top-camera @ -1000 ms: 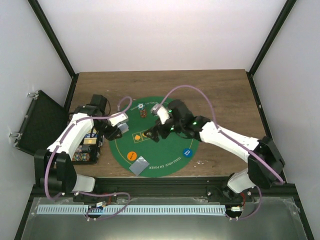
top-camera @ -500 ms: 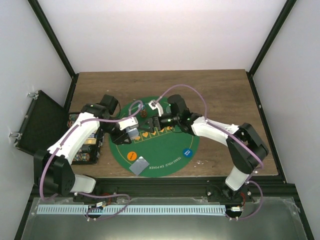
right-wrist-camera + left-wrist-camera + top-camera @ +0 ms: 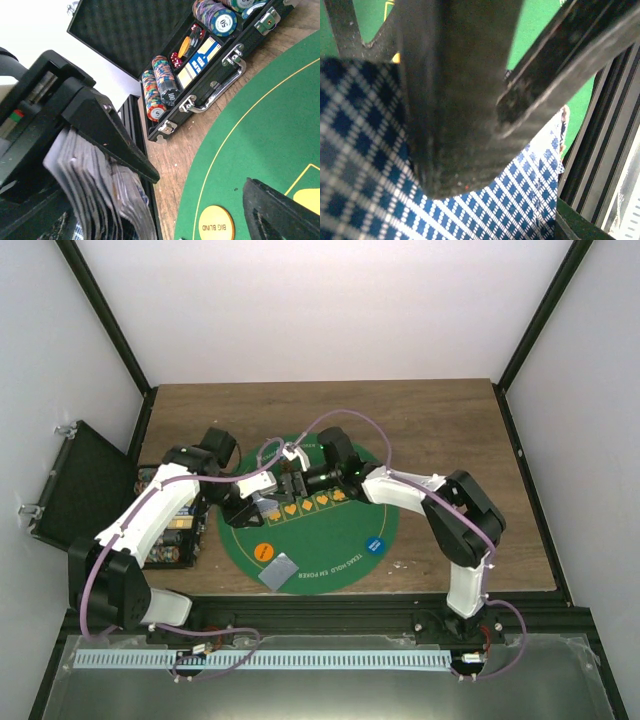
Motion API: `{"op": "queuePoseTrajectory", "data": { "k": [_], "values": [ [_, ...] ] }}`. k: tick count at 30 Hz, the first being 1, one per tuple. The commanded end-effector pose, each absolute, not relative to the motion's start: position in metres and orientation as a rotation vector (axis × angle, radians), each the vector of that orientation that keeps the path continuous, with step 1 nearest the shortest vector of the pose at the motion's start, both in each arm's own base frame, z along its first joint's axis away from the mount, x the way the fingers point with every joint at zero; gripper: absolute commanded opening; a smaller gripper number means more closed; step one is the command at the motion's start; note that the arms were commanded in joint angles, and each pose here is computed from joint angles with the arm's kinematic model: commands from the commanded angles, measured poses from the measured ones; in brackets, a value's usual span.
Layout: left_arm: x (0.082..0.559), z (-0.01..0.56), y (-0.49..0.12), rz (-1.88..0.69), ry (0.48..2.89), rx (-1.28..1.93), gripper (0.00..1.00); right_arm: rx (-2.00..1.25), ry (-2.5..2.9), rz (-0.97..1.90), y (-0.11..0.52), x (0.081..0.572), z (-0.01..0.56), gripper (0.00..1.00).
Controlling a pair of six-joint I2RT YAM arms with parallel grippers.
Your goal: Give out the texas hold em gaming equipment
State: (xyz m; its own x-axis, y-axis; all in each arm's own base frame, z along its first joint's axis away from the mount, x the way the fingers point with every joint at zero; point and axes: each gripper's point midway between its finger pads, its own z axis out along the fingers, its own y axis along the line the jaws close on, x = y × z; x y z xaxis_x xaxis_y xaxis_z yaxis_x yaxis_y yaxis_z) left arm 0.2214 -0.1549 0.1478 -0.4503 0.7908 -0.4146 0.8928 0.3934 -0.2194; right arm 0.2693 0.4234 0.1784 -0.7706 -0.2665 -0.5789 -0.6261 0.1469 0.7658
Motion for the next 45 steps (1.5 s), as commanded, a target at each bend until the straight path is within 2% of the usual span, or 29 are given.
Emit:
{"op": "queuePoseTrajectory", "data": {
  "k": [1, 3, 9, 19, 25, 30, 35, 38, 45],
  "values": [
    [0.228, 0.156, -0.162, -0.618, 2.365, 1.482, 0.48, -0.907, 2.074, 1.660, 0.438, 0.267, 0.198, 0.87],
    [0.229, 0.155, -0.160, -0.598, 2.367, 1.484, 0.47, -0.876, 2.123, 1.596, 0.434, 0.272, 0.191, 0.82],
    [0.232, 0.151, -0.156, -0.548, 2.371, 1.489, 0.45, -0.807, 2.207, 1.443, 0.417, 0.279, 0.181, 0.57],
    [0.233, 0.143, -0.154, -0.540, 2.387, 1.489, 0.45, -0.871, 2.165, 1.466, 0.416, 0.265, 0.197, 0.36],
    [0.234, 0.139, -0.152, -0.518, 2.396, 1.488, 0.45, -0.864, 2.171, 1.430, 0.413, 0.267, 0.201, 0.26],
    [0.233, 0.135, -0.151, -0.512, 2.405, 1.490, 0.45, -0.864, 2.178, 1.406, 0.411, 0.267, 0.201, 0.23],
    [0.233, 0.134, -0.151, -0.513, 2.407, 1.488, 0.45, -0.866, 2.178, 1.390, 0.410, 0.267, 0.202, 0.07],
    [0.233, 0.133, -0.150, -0.511, 2.409, 1.486, 0.45, -0.873, 2.172, 1.400, 0.410, 0.265, 0.204, 0.01],
    [0.233, 0.131, -0.149, -0.499, 2.414, 1.491, 0.45, -0.875, 2.177, 1.363, 0.405, 0.264, 0.207, 0.01]
  ]
}}
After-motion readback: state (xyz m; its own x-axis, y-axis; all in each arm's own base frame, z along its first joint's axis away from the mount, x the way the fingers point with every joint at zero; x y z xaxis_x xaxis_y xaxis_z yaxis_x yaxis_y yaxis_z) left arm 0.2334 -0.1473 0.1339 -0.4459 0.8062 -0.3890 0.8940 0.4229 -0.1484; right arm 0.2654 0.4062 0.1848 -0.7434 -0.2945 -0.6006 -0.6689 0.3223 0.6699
